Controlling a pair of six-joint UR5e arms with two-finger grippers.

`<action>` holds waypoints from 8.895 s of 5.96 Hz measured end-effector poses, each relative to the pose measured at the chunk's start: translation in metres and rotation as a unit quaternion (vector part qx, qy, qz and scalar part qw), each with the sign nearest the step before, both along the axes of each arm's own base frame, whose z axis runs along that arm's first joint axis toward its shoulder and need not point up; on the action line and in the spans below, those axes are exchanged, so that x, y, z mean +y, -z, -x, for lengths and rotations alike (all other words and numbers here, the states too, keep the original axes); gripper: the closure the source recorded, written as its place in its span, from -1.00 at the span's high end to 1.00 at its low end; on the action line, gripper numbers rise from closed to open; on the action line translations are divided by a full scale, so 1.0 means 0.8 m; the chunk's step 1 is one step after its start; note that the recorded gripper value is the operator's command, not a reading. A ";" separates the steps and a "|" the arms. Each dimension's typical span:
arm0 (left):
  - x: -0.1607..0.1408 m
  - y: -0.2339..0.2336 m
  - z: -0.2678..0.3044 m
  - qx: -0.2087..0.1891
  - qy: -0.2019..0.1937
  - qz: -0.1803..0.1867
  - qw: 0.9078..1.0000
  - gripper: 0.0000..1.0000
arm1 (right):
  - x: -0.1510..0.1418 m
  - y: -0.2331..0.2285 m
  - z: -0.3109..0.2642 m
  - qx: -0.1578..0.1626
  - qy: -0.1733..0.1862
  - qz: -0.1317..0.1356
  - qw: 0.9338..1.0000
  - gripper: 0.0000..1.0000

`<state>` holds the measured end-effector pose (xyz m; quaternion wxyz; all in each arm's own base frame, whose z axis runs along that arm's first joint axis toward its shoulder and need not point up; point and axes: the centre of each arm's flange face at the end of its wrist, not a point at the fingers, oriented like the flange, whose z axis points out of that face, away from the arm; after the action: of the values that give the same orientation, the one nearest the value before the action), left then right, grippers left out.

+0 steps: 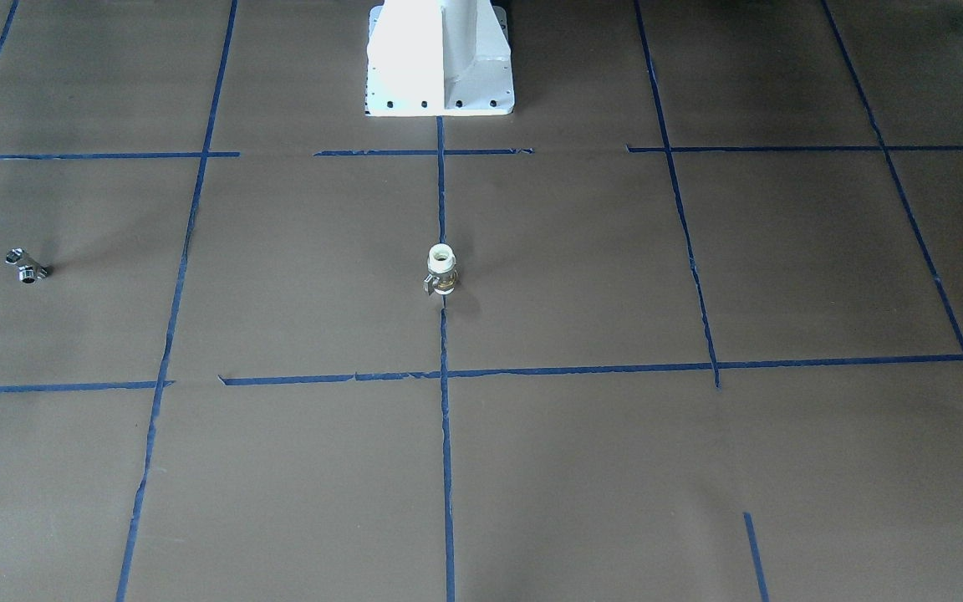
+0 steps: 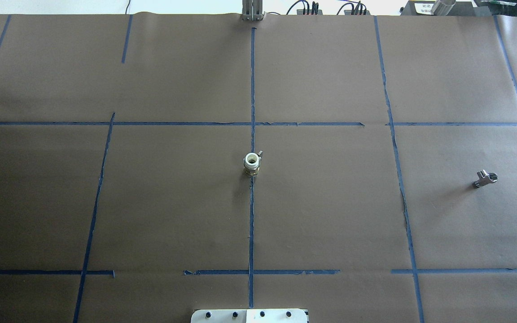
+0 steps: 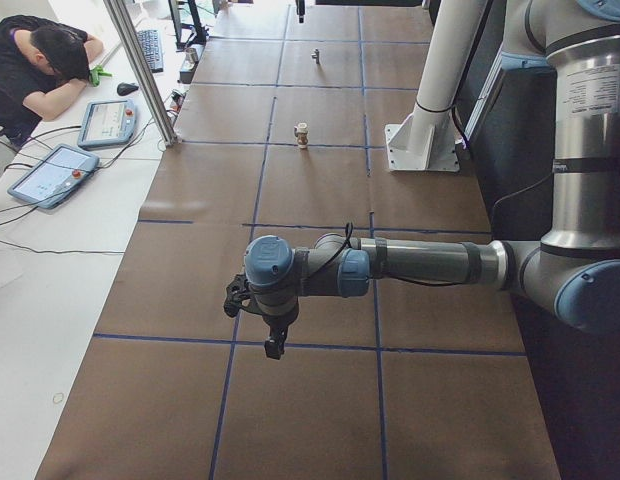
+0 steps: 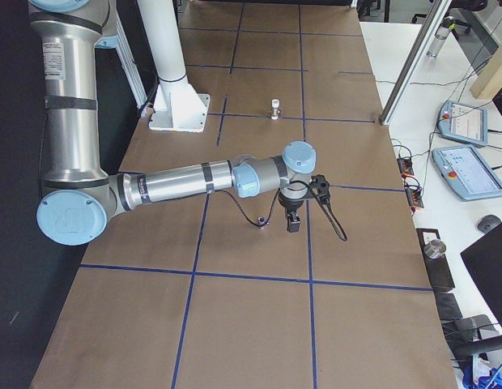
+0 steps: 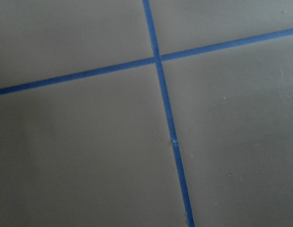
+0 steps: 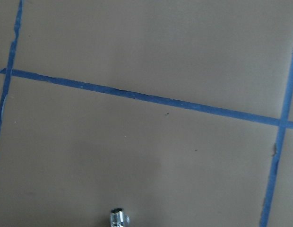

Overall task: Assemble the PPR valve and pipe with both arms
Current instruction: 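Lower the right gripper onto the chrome valve body and grasp it, then carry the chrome valve body with the right gripper above the pipe piece, then lower the chrome valve onto the pipe piece's fitting with the right gripper, then open the right gripper and lift it away from the assembly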

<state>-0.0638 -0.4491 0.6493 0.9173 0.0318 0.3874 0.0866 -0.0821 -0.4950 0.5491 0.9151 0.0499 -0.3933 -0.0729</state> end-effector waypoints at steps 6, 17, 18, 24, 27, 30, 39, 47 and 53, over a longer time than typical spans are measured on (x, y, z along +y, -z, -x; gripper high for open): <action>0.002 0.002 -0.001 0.013 0.010 0.009 1.000 1.00 | 0.095 -0.051 0.124 0.012 -0.005 -0.017 1.000 0.96; 0.001 0.008 -0.001 0.013 0.012 0.007 1.000 1.00 | 0.037 0.154 0.237 -0.043 0.050 -0.081 0.995 -1.00; 0.001 0.008 -0.001 0.013 0.012 0.006 1.000 1.00 | 0.026 0.210 0.275 -0.049 0.062 -0.099 0.992 -1.00; 0.003 0.008 0.000 0.009 0.027 0.022 0.999 1.00 | 0.075 0.493 0.464 -0.011 0.066 -0.182 0.981 -1.00; 0.003 0.009 0.000 0.010 0.030 0.024 0.999 1.00 | 0.063 0.575 0.545 0.016 0.077 -0.179 0.981 -1.00; 0.002 0.011 0.000 0.011 0.031 0.024 0.999 1.00 | 0.073 0.575 0.584 0.033 0.090 -0.176 0.980 -1.00; 0.001 0.015 0.000 0.011 0.033 0.023 0.999 1.00 | 0.071 0.554 0.601 0.056 0.090 -0.173 0.979 -1.00; 0.000 0.014 -0.001 0.011 0.036 0.028 0.999 1.00 | 0.075 0.540 0.616 0.063 0.100 -0.170 0.978 -0.10; -0.003 0.014 -0.002 0.008 0.034 0.026 0.999 1.00 | 0.045 0.547 0.598 0.057 0.087 -0.156 0.982 0.99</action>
<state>-0.0623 -0.4514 0.6384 0.9170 0.0218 0.3959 0.0447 -0.5602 -0.4590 0.1115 0.9069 0.1537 -0.3275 -0.2159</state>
